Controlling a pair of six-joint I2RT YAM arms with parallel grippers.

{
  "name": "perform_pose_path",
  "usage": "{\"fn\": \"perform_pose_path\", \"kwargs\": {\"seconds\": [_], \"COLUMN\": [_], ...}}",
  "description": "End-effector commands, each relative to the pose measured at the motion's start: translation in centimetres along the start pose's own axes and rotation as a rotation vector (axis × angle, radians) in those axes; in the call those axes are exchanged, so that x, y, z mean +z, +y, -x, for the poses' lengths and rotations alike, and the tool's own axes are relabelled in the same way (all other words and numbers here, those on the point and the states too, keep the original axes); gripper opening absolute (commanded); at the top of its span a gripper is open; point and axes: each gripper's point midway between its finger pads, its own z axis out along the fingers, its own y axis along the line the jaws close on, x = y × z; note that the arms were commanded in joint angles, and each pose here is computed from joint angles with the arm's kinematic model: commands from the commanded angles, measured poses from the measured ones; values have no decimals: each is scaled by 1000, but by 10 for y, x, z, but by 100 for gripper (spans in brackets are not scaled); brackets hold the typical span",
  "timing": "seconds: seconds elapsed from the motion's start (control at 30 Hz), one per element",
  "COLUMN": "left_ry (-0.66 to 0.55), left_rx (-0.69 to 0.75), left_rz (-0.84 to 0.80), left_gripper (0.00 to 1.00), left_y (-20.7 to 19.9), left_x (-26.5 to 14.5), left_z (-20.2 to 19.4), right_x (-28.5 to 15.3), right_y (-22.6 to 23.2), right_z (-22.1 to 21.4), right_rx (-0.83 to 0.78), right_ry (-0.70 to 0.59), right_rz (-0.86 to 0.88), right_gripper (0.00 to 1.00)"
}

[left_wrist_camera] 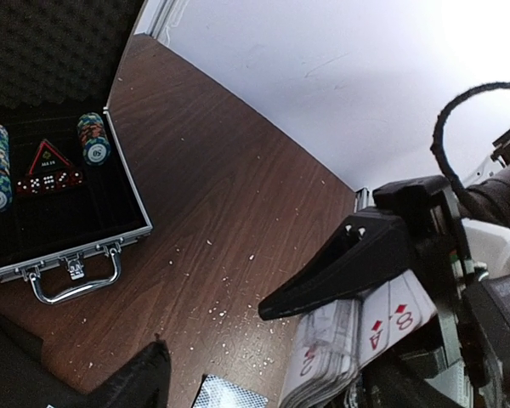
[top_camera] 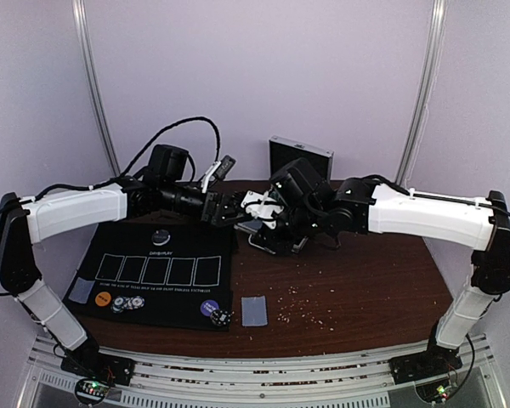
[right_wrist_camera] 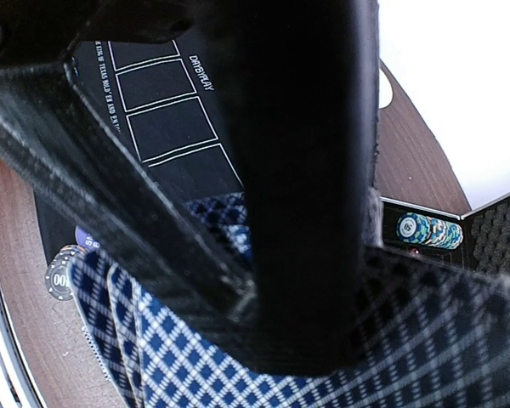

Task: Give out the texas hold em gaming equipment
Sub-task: Pick up the poker card from the face-down deck piles.

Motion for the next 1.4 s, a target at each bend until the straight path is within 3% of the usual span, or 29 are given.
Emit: {"fn": "perform_pose_path", "kwargs": {"seconds": [0.0, 0.23, 0.4, 0.67, 0.9, 1.0, 1.37], "left_ry": [-19, 23, 28, 30, -3, -19, -10], "left_rx": [40, 30, 32, 39, 87, 96, 138], "left_rz": [41, 152, 172, 194, 105, 89, 31], "left_gripper": [70, 47, 38, 38, 58, 58, 12], "left_y": [-1, 10, 12, 15, -6, -9, -27], "left_x": [0, -13, -18, -26, -27, -27, -21], "left_z": [14, 1, 1, 1, 17, 23, 23], "right_x": [-3, -3, -2, -2, -1, -1, -1], "right_y": [-1, -1, -2, -2, -1, -1, -2], "right_z": [14, 11, 11, 10, 11, 11, 11], "right_rx": [-5, -10, -13, -15, -16, -17, -18], "right_ry": [-40, -36, -32, -28, -31, -33, -29], "right_rz": [-4, -12, -14, -16, -13, -13, -15], "right_gripper": [41, 41, 41, 41, 41, 41, 41]}}
